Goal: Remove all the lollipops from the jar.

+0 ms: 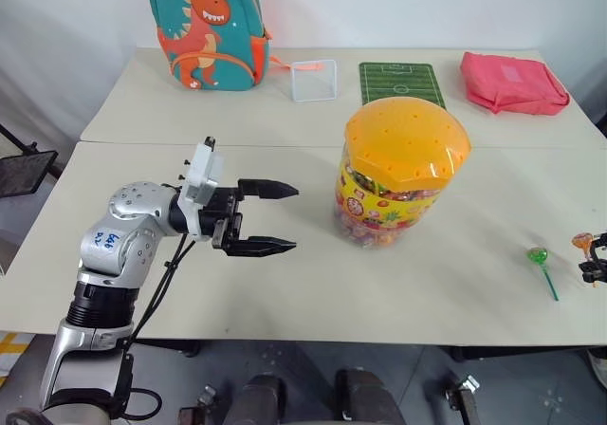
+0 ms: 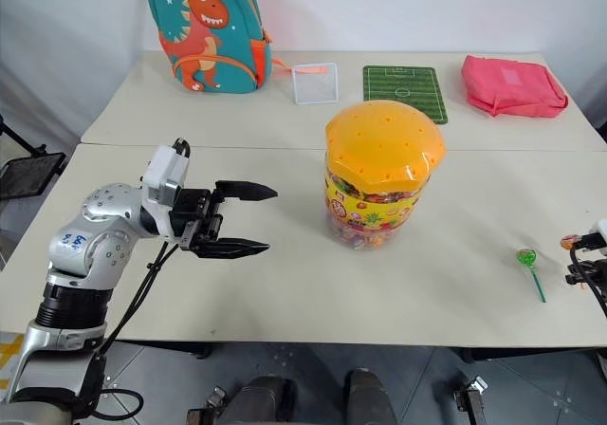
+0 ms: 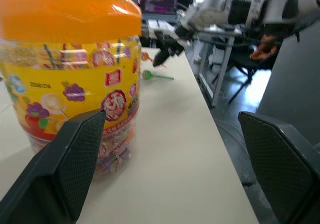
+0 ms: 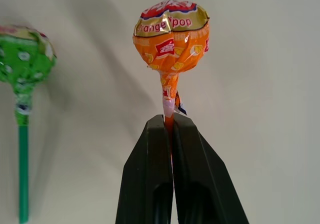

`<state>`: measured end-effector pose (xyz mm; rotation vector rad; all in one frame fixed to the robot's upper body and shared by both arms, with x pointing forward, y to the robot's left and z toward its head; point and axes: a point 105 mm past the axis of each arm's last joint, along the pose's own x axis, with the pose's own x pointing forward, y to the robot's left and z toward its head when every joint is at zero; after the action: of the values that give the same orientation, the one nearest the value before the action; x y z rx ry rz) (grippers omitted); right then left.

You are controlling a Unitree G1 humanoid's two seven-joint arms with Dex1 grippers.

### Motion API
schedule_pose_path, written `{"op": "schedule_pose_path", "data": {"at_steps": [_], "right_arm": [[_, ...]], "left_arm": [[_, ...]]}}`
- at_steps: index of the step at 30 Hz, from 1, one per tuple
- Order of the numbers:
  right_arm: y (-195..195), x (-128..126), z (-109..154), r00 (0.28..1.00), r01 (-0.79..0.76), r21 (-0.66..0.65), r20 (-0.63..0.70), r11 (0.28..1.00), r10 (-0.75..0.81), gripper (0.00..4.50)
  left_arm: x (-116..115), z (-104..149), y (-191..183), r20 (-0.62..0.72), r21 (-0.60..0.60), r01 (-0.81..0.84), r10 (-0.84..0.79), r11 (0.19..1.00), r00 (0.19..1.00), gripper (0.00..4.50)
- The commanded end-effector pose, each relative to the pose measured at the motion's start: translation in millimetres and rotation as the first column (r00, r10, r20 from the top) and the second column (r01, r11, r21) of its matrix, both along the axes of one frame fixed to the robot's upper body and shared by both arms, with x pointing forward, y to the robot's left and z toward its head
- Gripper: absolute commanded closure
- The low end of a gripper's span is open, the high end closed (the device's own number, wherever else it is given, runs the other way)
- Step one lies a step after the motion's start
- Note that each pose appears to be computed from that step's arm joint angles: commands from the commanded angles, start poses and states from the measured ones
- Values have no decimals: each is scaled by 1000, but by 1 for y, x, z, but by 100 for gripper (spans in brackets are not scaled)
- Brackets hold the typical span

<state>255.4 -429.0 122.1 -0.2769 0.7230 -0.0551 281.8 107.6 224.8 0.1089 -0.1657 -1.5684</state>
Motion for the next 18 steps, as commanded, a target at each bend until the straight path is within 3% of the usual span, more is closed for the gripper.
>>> {"op": "schedule_pose_path", "data": {"at_steps": [1, 6, 10, 11, 13, 16, 18], "right_arm": [[0, -5, 8, 1000, 3, 20, 4, 1000, -3, 400], [-4, -11, 22, 1000, -2, 19, 29, 1000, 1, 243], [-1, -17, 51, 988, -95, -3, 121, 995, 95, 106], [12, -15, 62, 964, -194, -1, 184, 981, 191, 73], [47, -16, 88, 845, -425, -23, 349, 905, 406, 2], [90, -21, 105, 678, -615, -66, 463, 786, 570, 2], [113, -22, 105, 614, -680, -69, 491, 730, 618, 2]], "left_arm": [[-6, 14, 3, 58, -17, 7, -6, 1000, 998, 0], [-4, 16, 9, 82, -25, -32, 34, 999, 996, 0], [6, 8, 24, 57, -3, -148, 148, 989, 987, 0], [9, -1, 30, 57, 43, -182, 179, 982, 982, 0], [14, -10, 42, 74, 90, -251, 245, 964, 967, 0], [17, -26, 66, 94, 141, -354, 343, 925, 935, 0], [14, -36, 78, 99, 168, -381, 369, 909, 924, 0]]}}
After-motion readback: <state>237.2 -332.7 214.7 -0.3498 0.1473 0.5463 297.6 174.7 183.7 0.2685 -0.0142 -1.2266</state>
